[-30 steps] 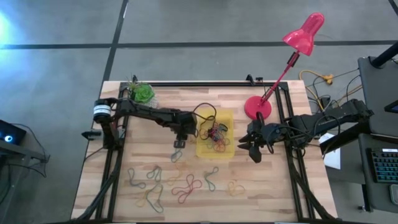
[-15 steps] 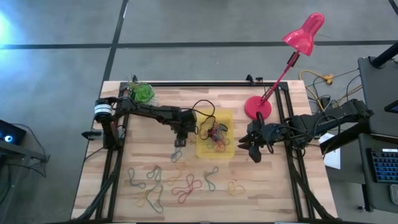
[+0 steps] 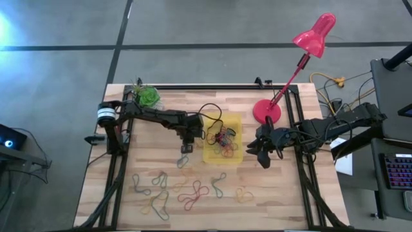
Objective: Pick and place rubber bands into bin
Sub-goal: Put the yellow rubber band into the bin
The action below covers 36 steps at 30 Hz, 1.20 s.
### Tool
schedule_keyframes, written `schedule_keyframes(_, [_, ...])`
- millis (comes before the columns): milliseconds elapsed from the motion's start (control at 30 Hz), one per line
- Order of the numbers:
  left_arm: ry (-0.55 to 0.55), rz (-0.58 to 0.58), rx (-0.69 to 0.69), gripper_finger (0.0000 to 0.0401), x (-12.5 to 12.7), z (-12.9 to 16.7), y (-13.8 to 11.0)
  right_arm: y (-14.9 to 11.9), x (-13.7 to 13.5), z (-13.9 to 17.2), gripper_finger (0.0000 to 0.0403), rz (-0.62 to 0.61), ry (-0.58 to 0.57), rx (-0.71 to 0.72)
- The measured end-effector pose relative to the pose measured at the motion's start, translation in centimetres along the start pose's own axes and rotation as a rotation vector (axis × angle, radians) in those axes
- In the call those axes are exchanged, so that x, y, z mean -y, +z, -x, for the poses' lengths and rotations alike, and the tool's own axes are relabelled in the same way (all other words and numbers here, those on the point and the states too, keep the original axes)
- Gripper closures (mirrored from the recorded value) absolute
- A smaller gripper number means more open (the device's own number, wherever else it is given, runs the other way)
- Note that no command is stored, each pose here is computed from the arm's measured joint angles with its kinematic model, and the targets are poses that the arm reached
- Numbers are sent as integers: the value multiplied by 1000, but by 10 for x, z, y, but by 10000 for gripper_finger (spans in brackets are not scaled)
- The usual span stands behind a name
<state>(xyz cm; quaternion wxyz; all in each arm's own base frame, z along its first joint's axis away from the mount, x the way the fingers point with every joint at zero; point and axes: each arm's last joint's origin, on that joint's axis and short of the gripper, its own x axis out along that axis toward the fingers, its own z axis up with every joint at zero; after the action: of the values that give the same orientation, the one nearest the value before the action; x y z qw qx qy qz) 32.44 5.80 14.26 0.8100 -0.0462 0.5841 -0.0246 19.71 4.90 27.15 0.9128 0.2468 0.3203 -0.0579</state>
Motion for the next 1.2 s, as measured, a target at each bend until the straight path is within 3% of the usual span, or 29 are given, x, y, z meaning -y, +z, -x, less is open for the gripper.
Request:
schedule_keyframes(167, [-6, 0, 5, 401, 4, 15, -4, -1, 0, 0, 304, -1, 2, -3])
schedule_keyframes(500, [67, -20, 151, 401, 7, 53, 2, -1, 0, 0, 301, 2, 1, -3])
schedule_keyframes(733, [70, -12, 93, 397, 2, 35, 0, -1, 0, 0, 309, 4, 1, -2])
schedule_keyframes(1200, [123, -11, 66, 271, -2, 22, 0, -1, 0, 0, 301, 3, 1, -2])
